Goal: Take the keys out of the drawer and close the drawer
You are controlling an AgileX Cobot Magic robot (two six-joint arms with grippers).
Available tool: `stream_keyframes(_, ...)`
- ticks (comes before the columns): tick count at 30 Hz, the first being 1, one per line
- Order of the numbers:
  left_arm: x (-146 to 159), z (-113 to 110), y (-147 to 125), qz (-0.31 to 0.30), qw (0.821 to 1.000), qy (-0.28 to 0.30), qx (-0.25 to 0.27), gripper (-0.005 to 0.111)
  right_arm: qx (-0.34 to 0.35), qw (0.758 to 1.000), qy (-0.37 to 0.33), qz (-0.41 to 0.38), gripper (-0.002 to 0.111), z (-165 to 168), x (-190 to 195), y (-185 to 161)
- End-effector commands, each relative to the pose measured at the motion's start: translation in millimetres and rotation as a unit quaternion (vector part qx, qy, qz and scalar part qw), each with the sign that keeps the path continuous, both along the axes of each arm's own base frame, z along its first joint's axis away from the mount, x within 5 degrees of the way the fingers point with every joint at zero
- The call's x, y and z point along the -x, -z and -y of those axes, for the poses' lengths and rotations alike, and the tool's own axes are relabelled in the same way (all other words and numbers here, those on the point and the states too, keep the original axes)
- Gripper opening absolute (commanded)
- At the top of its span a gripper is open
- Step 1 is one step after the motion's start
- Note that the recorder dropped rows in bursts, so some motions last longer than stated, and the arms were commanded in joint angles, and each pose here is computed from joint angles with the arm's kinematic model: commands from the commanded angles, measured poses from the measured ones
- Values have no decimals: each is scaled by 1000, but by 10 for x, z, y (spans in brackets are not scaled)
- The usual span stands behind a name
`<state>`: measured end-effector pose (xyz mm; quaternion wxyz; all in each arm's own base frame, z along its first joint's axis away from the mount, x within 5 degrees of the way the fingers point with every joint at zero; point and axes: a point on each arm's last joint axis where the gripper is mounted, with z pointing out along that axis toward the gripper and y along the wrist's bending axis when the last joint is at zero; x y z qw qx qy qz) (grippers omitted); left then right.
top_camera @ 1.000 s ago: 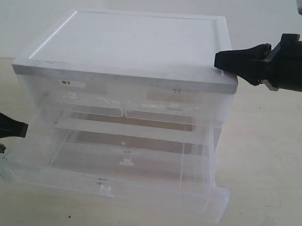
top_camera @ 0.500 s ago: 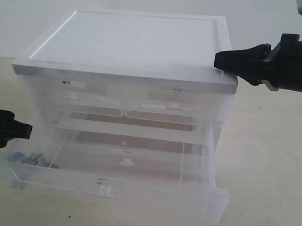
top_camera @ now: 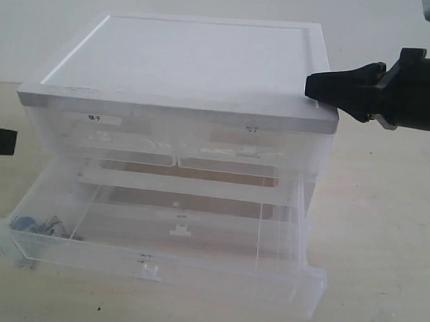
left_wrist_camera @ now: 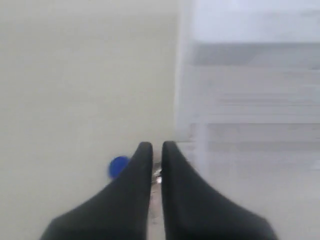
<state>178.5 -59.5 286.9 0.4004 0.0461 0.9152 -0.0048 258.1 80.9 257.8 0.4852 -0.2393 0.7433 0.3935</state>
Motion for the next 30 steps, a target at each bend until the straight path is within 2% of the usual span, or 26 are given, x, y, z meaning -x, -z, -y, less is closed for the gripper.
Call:
stream_keyframes(1, 394, 181, -13, -14, 985, 162, 65, 5, 42, 999, -8, -11, 0, 11, 17, 107)
stream_keyframes(5, 581, 400, 273, -59, 950, 287, 113, 5, 40, 999, -7, -10, 0, 12, 15, 105)
stream_keyframes(9, 670, 511, 609, -128, 929, 322, 132, 5, 40, 999, -7, -10, 0, 12, 15, 105)
stream_keyframes(12, 707, 640, 600, -100, 913, 370, 141, 5, 40, 999, -7, -10, 0, 12, 15, 105)
stream_keyframes(15, 674, 665, 625, -61, 920, 368, 123, 5, 41, 999, -5, -11, 0, 14, 13, 107)
stream_keyframes(18, 622, 675, 785, -59, 930, 346, 104, 5, 42, 999, -6, -9, 0, 14, 13, 107)
stream_keyframes(23, 525, 721, 1085, -33, 945, 322, 46, 5, 40, 999, -6, -9, 0, 13, 12, 103)
stream_keyframes(30, 417, 926, 1032, 37, 948, 315, 34, 5, 41, 999, -5, -8, 0, 14, 11, 103)
